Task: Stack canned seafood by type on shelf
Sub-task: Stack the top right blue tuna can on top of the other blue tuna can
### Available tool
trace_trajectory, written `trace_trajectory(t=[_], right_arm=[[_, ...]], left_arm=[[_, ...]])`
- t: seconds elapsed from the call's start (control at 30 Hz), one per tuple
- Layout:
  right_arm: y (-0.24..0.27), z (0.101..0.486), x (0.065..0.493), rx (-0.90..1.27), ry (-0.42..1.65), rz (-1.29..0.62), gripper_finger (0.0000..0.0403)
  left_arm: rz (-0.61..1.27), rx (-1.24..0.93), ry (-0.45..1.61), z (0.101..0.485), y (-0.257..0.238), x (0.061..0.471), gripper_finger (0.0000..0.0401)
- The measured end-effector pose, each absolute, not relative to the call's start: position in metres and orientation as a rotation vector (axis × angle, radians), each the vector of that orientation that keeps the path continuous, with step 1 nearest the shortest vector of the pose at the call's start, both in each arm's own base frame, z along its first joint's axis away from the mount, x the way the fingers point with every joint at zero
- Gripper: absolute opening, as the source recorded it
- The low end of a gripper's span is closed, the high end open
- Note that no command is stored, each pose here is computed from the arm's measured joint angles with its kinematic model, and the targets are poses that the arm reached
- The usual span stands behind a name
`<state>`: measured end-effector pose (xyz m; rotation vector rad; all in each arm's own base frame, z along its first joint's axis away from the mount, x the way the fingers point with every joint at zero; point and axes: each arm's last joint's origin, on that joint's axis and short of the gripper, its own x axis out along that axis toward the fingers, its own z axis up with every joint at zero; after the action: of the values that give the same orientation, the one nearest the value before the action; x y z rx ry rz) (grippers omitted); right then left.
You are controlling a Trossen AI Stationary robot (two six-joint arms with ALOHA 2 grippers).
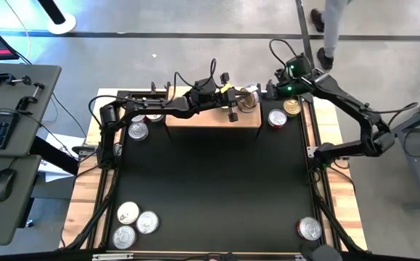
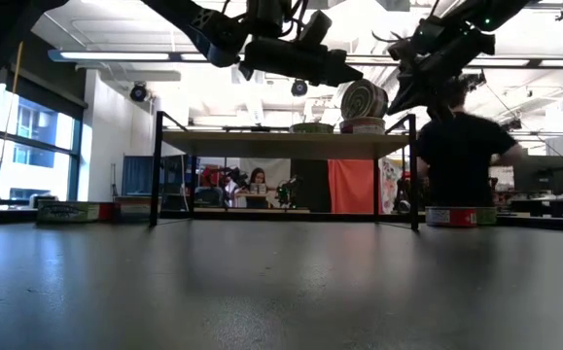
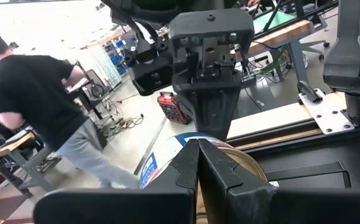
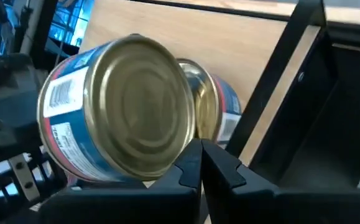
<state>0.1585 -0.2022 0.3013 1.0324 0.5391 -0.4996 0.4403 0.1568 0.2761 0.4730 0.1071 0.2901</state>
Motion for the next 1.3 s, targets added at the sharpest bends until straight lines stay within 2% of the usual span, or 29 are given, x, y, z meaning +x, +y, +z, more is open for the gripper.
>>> trace_trajectory(t=[0.43,0.93,1.3], right_arm=[[-0.229,0.285,0.167,1.089,0.483,-0.356,0.0000],[-0.232,0.281,0.176,1.135,0.469,-0.354,0.0000],[-0.230,0.277,0.194,1.137,0.470,-0.298,0.0000]], left_arm=[[0.289,0.473,0.108,0.276,0.157,0.440,0.0000],[0.282,0.485,0.129,0.265,0.156,0.445,0.0000],[0.318,0.499,0.082,0.270,0.157,0.445,0.0000]])
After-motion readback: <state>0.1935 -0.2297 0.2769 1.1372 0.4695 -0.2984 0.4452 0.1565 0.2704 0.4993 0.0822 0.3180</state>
